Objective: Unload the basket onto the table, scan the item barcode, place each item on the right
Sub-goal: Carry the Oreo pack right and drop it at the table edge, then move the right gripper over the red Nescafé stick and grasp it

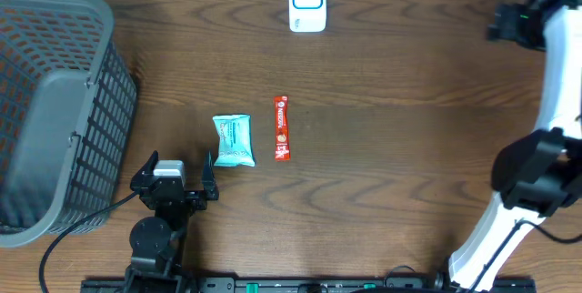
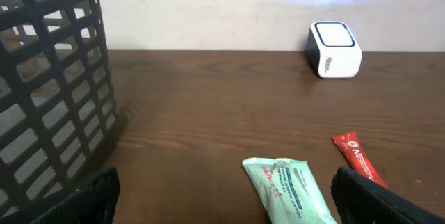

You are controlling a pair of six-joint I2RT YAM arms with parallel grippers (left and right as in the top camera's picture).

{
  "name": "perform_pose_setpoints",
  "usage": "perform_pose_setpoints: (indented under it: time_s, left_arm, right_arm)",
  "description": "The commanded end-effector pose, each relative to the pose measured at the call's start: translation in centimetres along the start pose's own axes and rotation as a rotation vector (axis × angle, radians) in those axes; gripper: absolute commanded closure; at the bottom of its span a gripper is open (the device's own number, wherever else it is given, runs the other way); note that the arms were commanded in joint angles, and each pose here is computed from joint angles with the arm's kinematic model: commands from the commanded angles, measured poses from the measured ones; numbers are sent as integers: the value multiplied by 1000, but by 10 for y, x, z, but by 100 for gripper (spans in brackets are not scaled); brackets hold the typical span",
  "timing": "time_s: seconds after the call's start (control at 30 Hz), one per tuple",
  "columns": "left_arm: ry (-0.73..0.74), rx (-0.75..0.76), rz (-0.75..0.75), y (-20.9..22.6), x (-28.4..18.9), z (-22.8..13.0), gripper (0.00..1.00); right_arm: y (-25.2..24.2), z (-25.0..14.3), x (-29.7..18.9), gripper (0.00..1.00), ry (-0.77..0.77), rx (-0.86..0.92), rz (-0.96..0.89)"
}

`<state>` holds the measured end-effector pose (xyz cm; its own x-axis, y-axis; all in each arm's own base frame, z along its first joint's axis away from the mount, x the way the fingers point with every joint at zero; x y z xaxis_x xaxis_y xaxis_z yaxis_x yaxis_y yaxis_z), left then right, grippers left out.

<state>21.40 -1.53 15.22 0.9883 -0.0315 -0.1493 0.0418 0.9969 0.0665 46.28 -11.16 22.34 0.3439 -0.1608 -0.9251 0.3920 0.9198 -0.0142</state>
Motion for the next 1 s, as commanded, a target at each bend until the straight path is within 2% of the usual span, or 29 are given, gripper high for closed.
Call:
perform_pose_setpoints:
  time_s: [0.0, 0.17, 0.37, 0.47, 0.6, 0.83, 0.97]
  left_arm:
    - [45, 4, 3, 0, 3, -17, 2]
    - [45, 4, 3, 0, 3, -17, 3]
    - [45, 4, 3, 0, 3, -17, 2]
    - [45, 4, 3, 0, 3, -17, 2]
    - [45, 4, 3, 0, 3, -17, 2]
    - [45, 4, 3, 0, 3, -17, 2]
    - [45, 4, 3, 0, 3, -17, 2]
  right_arm:
    - [93, -46, -5, 1, 209, 34, 324]
    - [187, -112, -2, 1, 404, -69, 514]
    - [260, -199, 15, 3, 495, -301, 536]
    - [289, -234, 24, 4, 472, -371, 524]
    - [303, -262, 37, 6, 411, -363, 394]
    - [327, -288, 43, 3, 279, -453, 338]
    - [338, -298, 50, 4, 248, -485, 321]
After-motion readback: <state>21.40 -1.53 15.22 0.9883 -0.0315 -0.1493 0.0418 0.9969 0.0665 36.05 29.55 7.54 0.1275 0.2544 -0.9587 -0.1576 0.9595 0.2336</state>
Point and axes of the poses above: each gripper's point midway between its finger pads, its own x axis out along the fingers, its own y axis along the line the jaws close on, z = x × y, the point moved 3 cm from there along -x, back along the fingers, and after that the axes turned 5 degrees about x, right-handed, at the moved point
